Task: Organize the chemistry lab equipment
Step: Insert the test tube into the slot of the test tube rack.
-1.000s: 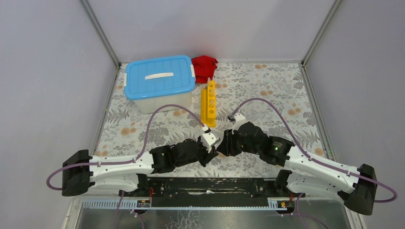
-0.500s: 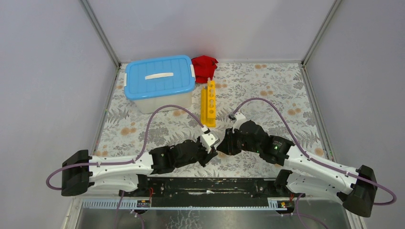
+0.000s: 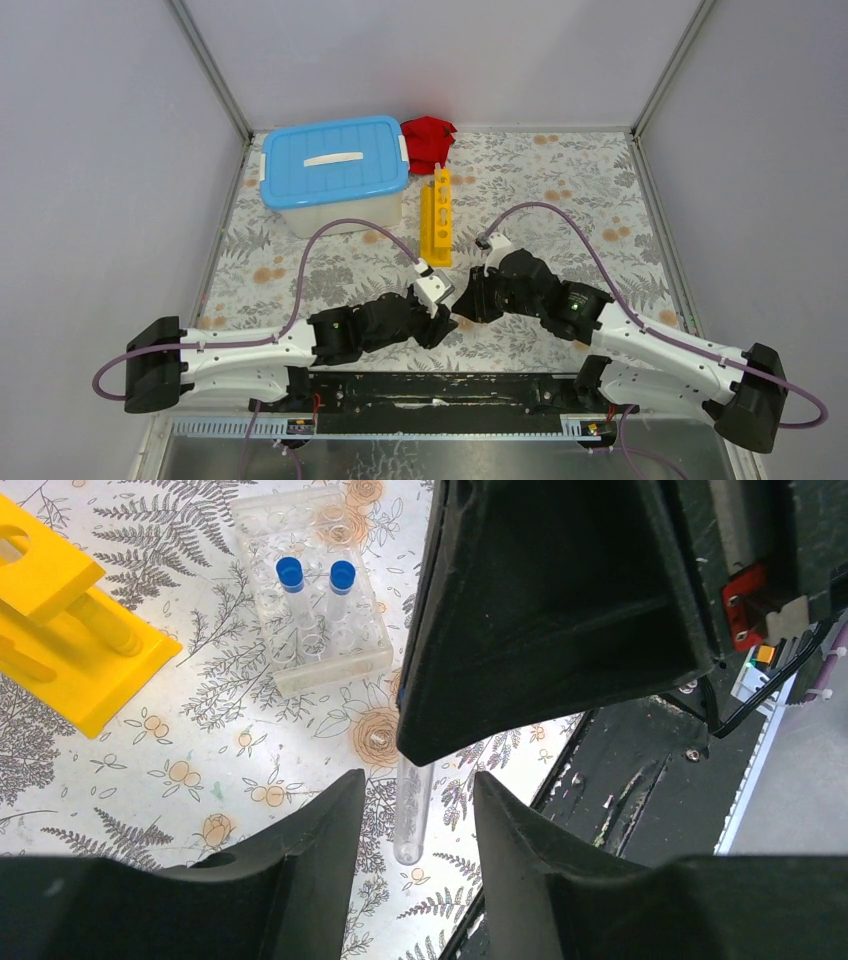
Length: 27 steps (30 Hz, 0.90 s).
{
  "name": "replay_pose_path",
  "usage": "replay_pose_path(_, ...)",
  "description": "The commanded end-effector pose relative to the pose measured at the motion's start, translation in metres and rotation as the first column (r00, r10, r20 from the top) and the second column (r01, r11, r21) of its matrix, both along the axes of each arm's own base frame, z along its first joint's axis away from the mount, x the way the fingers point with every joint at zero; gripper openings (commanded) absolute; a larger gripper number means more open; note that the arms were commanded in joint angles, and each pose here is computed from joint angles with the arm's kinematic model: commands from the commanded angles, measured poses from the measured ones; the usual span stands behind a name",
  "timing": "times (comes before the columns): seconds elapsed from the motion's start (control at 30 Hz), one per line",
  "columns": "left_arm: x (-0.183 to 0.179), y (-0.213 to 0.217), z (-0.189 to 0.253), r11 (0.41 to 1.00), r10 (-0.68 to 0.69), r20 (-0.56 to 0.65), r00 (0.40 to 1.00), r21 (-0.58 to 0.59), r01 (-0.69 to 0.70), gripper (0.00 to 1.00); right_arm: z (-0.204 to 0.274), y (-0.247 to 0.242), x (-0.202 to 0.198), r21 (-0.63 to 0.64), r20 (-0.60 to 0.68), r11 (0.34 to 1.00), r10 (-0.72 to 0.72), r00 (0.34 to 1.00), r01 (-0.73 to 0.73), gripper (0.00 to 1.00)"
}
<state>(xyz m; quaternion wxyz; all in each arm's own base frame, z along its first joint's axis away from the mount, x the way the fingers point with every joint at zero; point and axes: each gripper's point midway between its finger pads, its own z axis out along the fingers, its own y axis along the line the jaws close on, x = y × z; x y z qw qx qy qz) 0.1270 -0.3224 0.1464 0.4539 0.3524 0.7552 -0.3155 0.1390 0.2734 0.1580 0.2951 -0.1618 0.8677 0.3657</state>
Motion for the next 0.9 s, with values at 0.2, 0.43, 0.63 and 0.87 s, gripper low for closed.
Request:
replay_pose_path(0.2, 0.008, 0.008, 0.037, 0.988, 0.112, -0.028, 0.993, -0.108, -0.114, 0.59, 0.047, 0.016, 0.030, 0.032, 0.147, 0.999, -0.015, 0.989, 0.011, 0.06)
replay_pose_path(0.43, 0.034, 0.044, 0.042, 0.923, 0.367, -0.055, 0.929, -0.104, -0.371, 0.66, 0.053, 0.004, 0.043, -0.017, 0.208, 0.998, -0.062, 0.976, 0.067, 0.06)
replay_pose_path(0.63, 0.046, 0.066, 0.044, 0.841, 0.519, -0.104, 0.848, -0.114, -0.529, 0.69, 0.060, -0.018, 0.058, -0.085, 0.299, 0.984, -0.125, 0.946, 0.156, 0.05)
replay_pose_path(0.87, 0.050, 0.068, 0.049, 0.812, 0.557, -0.128, 0.821, -0.121, -0.570, 0.71, 0.070, -0.043, 0.074, -0.132, 0.396, 0.955, -0.196, 0.897, 0.267, 0.04)
